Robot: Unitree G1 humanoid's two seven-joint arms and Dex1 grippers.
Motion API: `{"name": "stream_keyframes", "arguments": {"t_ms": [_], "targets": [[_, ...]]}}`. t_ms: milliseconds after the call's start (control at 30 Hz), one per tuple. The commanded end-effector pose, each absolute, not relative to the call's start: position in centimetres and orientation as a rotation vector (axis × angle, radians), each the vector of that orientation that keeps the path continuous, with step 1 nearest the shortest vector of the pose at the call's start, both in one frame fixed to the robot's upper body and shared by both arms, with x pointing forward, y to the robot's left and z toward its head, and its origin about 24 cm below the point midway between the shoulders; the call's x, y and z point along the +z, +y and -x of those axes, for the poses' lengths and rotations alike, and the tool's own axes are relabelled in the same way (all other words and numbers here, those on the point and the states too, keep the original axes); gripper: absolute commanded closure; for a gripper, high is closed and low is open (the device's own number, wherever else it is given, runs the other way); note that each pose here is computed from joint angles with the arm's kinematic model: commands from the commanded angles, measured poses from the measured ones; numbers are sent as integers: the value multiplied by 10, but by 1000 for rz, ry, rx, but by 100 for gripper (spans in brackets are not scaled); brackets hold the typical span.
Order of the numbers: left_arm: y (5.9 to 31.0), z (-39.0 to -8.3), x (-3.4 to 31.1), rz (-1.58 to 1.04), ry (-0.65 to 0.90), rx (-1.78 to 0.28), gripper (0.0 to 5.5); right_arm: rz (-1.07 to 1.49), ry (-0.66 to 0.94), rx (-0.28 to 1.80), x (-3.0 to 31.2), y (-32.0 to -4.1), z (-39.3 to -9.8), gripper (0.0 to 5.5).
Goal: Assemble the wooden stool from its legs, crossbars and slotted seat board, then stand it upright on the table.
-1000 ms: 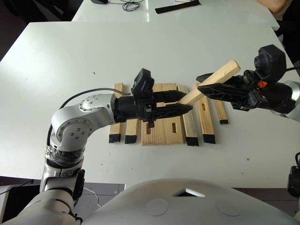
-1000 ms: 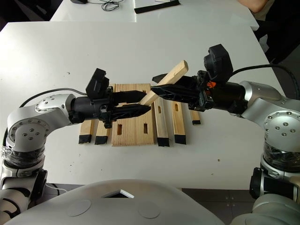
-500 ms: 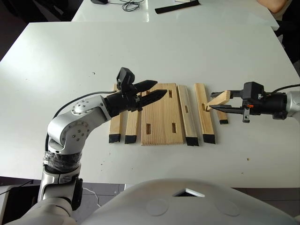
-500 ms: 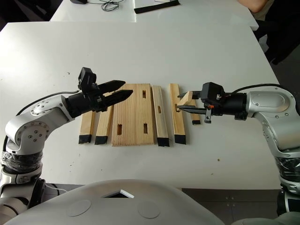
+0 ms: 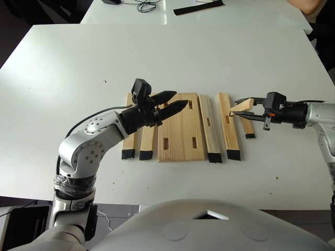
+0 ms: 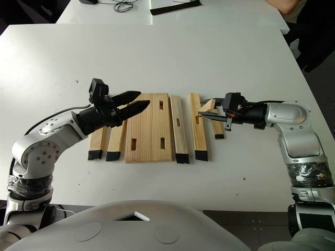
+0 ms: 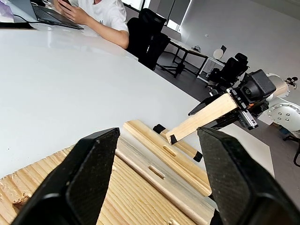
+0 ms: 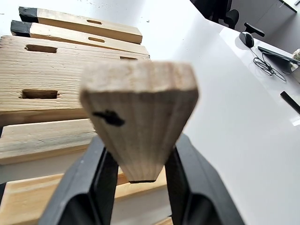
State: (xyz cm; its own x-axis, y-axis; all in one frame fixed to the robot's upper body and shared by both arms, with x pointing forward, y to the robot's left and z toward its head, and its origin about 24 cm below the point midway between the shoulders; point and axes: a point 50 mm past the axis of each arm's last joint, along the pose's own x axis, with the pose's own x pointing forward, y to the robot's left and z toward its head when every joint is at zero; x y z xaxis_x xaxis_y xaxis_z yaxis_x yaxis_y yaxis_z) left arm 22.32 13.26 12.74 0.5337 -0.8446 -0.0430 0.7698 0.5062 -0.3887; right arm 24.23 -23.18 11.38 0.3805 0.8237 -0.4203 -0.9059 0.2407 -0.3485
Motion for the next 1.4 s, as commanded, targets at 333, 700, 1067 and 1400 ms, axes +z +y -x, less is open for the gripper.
{"name": "stream_keyframes", "arguments": {"t_ms": [333,700,1067,1400], "targets": [[133,-224,133,335,244,-1008,241,659,173,1229,102,-234,-235,420],[133,-223,136,334,247,-1018,241,655,143,1263,109,-224,-228,420],[133,-222,136,336,253,-1019,241,678,125,1268,118,-224,-231,420],[133,-221,135,340,251,-1013,241,670,98,1286,129,-218,-233,420]]}}
